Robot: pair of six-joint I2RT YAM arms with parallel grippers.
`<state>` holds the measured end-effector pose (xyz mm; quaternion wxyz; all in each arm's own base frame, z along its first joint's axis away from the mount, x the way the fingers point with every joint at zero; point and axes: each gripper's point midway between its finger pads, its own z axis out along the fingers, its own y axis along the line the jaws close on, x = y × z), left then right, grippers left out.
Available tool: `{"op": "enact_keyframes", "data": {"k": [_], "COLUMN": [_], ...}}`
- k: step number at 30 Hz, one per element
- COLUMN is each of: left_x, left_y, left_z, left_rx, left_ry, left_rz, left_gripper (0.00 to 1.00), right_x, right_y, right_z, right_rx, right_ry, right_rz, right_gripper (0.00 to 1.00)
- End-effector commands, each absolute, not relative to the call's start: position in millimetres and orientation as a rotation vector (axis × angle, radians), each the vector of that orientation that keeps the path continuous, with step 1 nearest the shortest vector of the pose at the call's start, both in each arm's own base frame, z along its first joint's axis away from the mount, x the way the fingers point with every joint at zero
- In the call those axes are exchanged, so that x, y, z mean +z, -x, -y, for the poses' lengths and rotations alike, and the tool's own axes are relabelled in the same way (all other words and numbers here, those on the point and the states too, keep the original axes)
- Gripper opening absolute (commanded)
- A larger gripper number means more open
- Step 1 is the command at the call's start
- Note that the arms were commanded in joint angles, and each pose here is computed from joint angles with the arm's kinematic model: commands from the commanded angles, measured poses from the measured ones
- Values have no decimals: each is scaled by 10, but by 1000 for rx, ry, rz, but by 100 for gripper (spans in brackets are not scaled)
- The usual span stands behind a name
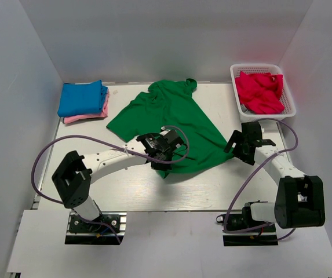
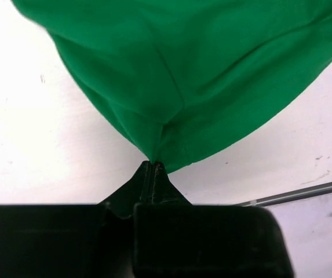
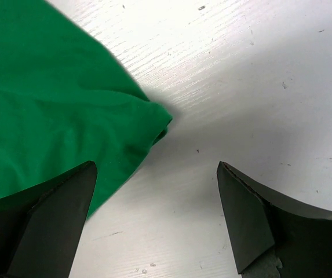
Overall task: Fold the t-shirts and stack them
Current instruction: Flatten out the tshirt
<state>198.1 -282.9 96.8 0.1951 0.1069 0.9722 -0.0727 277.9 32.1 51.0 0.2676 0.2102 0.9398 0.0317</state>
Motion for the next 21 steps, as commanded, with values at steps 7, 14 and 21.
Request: {"op": "enact_keyframes", "data": {"k": [7, 14, 21], "left_x": [1196, 1261, 1253], "left_y": [-1920, -1904, -1943], "left_z": [2659, 2546, 2465], "left_rx": [-185, -178, -167], "left_ry": [-234, -181, -130], "left_rz": [-2710, -2684, -2658], "left_gripper": [0, 0, 0], "right_x": [455, 393, 248], "right_y": [-3107, -3180, -3137], "right_z": [-477, -492, -454], "right_rx": [229, 243, 211], "right_ry": [-536, -521, -537], "right_rz": [-2482, -2465, -2510], "right_gripper": [75, 56, 52]}}
